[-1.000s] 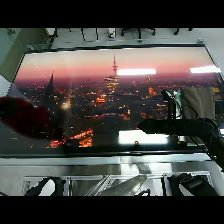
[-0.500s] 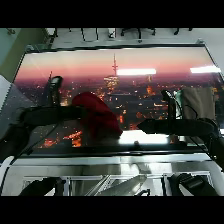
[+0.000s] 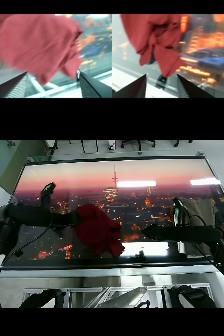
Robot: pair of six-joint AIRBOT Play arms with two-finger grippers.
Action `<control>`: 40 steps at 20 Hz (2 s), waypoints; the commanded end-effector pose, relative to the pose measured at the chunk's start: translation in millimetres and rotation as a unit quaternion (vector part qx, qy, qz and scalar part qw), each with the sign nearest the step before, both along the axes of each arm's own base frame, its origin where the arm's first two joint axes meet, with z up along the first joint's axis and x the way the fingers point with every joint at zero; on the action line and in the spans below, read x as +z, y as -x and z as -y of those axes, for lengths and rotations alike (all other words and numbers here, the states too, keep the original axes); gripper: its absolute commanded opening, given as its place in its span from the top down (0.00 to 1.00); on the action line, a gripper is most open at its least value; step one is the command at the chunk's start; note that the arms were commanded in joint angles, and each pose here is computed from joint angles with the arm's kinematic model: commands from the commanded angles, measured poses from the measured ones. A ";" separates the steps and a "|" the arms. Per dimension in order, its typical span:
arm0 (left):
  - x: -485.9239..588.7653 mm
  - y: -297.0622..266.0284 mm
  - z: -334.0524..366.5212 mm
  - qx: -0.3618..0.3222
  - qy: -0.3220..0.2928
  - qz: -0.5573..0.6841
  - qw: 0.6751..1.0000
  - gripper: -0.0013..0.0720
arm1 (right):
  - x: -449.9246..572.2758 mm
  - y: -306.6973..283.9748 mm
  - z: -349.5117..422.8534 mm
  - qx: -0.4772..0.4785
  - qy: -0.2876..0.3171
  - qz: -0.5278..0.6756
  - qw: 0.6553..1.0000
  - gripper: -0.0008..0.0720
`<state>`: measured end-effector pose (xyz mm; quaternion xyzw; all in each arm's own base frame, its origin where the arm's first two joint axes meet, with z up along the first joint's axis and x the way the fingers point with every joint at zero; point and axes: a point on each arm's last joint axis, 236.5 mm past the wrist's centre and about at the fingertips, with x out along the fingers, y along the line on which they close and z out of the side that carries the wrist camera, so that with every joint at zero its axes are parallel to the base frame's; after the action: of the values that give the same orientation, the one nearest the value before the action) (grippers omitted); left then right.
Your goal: Fold the shirts.
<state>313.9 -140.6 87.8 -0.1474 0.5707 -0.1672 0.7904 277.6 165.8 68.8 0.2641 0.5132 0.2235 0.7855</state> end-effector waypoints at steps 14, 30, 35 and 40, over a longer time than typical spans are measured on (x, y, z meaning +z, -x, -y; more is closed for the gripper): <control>-192.5 82.2 84.4 0.011 0.042 -0.100 0.994 0.02 | -164.2 9.7 -101.6 0.139 0.063 -0.109 0.982 0.43; -163.0 42.7 86.0 0.001 0.044 -0.071 0.996 0.96 | -180.7 -12.4 -142.2 0.178 0.075 -0.077 0.978 0.96; -87.3 21.1 88.2 -0.013 0.075 0.040 0.996 0.96 | -106.9 -55.7 -160.5 0.180 0.040 0.006 0.983 0.97; 183.3 -1.2 58.1 -0.008 0.148 0.319 0.936 0.96 | 181.6 -112.7 -131.1 0.128 -0.042 0.289 0.948 0.97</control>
<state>323.8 -221.4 130.0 -0.2035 0.4015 -0.2650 0.8528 382.3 320.7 99.8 0.1544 0.4268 0.3795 0.8062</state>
